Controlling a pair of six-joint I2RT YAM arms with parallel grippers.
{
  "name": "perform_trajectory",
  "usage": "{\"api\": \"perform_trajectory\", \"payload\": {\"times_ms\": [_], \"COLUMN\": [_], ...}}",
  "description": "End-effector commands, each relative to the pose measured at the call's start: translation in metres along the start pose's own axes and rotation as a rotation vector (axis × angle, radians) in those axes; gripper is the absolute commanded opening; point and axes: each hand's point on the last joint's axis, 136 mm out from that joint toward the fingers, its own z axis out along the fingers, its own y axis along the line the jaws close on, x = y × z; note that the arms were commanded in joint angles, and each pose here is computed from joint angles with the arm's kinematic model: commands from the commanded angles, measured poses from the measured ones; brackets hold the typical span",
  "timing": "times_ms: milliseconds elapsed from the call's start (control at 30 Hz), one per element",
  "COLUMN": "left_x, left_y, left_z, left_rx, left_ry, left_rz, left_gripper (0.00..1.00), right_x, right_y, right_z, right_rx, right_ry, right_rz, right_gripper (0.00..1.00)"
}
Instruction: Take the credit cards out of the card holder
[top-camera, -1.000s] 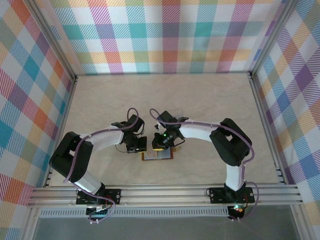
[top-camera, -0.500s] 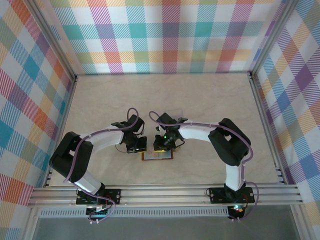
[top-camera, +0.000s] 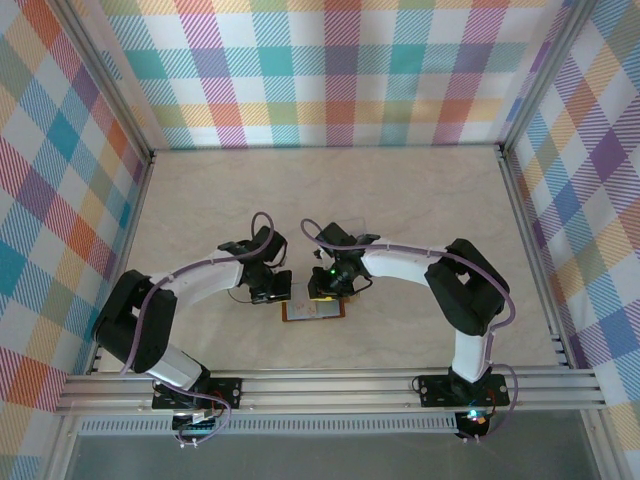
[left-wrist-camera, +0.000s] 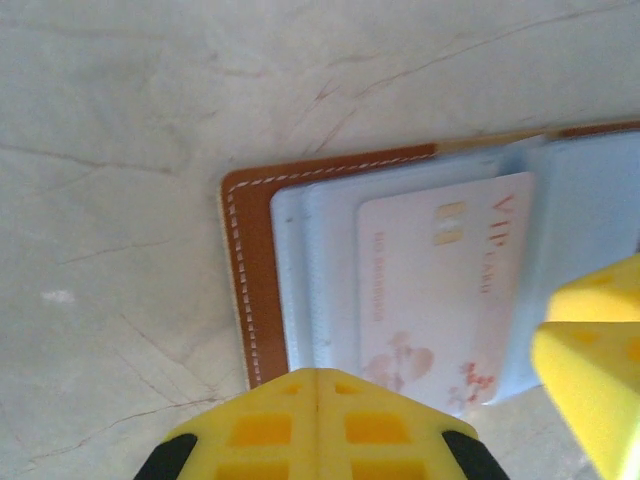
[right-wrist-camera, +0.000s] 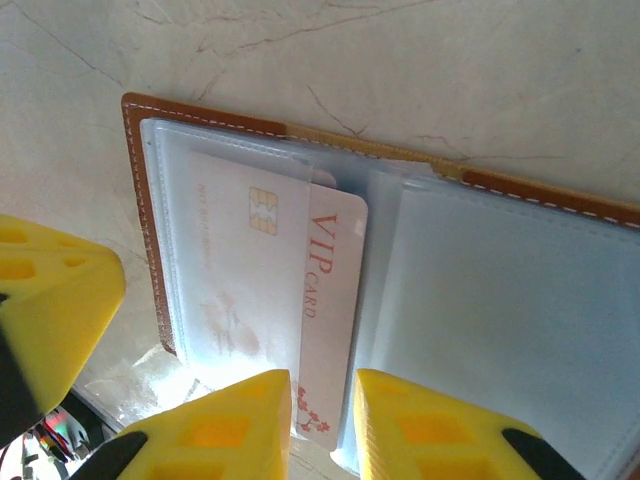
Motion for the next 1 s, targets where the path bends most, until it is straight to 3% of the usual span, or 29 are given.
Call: {"api": "perform_trajectory", "payload": {"times_ms": [0,467,700,967], "left_x": [-0.002,0.008,0.019,0.027], "left_y": [-0.013,0.004,0.029,0.032], "left_z": [-0.008,0.029,0.035,0.04], "left_rx": [0.021,-0.045,-0.148,-0.151], "left_ry": [-0.004,0.067,0.097,0.123], "left_rz": [0.033,0.022,0.025,0.02], "left_gripper": [0.01,0.01,0.01,0.01], "right_x": [0.001,-0.001,-0.002,0.002], "right_y": [0.004,-0.004,0.001,-0.006], "right_z": [-0.003,0.002,0.009,0.023], "right_rx": [-0.05,-0.116,-0.171,-0.186], "right_ry": [0.007,0.027,0.055,0.091], "right_rz": [0.006,0.045,0.049,0.087], "right_gripper": [0.24,0.25,0.26,0.24]}}
